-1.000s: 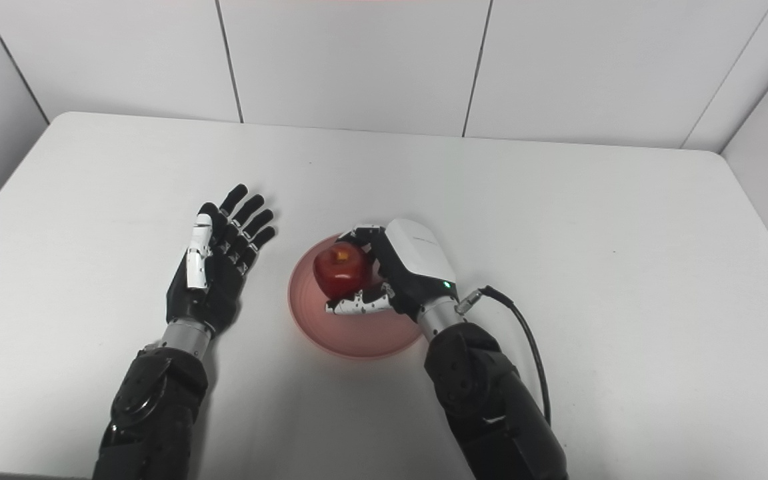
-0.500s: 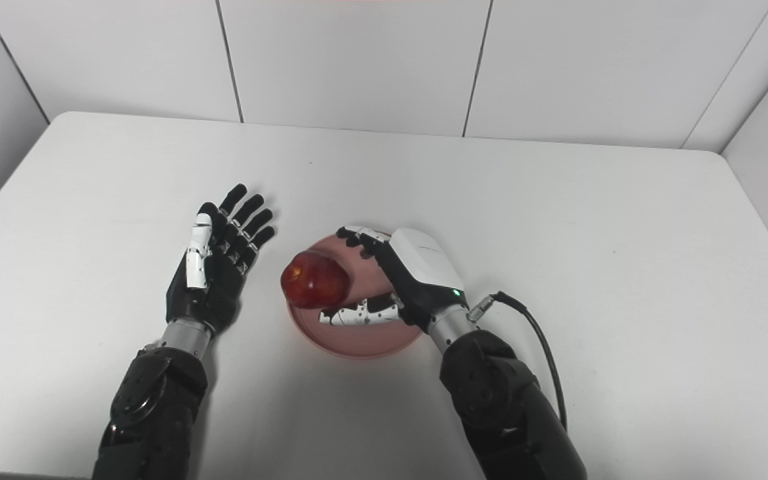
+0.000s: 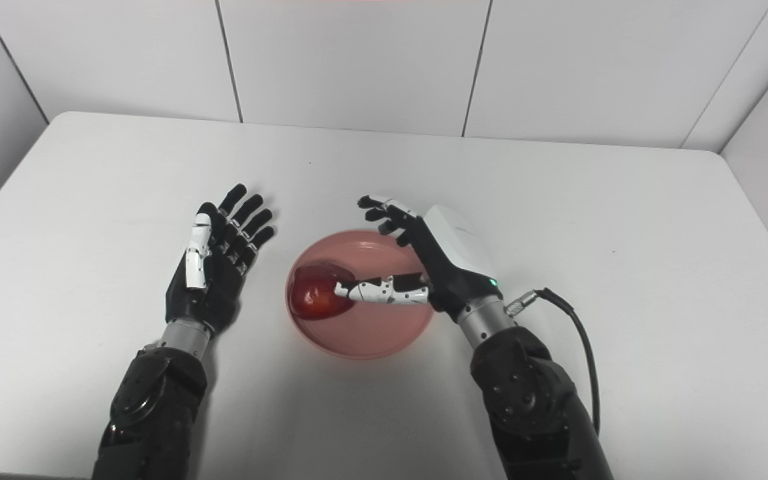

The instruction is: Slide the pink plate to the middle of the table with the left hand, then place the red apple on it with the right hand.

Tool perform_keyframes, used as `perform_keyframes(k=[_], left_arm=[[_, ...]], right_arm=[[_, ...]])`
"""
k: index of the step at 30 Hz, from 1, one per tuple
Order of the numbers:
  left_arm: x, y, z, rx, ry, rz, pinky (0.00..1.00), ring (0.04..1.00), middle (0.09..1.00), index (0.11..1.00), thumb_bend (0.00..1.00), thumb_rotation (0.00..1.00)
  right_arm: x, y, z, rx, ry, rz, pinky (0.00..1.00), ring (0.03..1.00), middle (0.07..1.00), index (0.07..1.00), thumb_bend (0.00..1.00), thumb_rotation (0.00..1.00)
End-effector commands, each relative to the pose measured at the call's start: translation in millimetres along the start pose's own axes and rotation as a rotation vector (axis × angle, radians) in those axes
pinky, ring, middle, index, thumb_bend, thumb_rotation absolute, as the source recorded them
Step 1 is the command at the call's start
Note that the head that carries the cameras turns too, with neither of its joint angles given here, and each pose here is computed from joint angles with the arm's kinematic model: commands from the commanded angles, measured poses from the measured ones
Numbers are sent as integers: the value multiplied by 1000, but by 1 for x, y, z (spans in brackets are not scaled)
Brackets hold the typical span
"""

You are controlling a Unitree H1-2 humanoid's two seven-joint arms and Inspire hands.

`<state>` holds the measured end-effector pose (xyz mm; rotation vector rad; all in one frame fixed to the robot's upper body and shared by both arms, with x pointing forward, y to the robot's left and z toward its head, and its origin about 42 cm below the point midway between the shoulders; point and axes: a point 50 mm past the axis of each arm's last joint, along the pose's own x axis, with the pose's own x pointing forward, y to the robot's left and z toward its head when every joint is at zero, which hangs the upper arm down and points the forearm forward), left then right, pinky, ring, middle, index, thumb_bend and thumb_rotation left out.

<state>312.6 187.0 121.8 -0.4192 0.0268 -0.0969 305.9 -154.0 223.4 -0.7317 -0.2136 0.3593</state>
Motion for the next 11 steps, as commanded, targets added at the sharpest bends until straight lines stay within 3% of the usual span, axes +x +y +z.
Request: perform_keyframes(k=[1,11], left_arm=[[2,0,2,-1,6,11,895,884,894,886,420,1000],[2,2,2,3,11,6,894,884,895,885,423,1000]], right_arm=[[1,-23,17,15,-69,-102,693,772,796,808,1000,520],[-7,-54,-1,94,-57,-298,696,760,778,803,1000,583]])
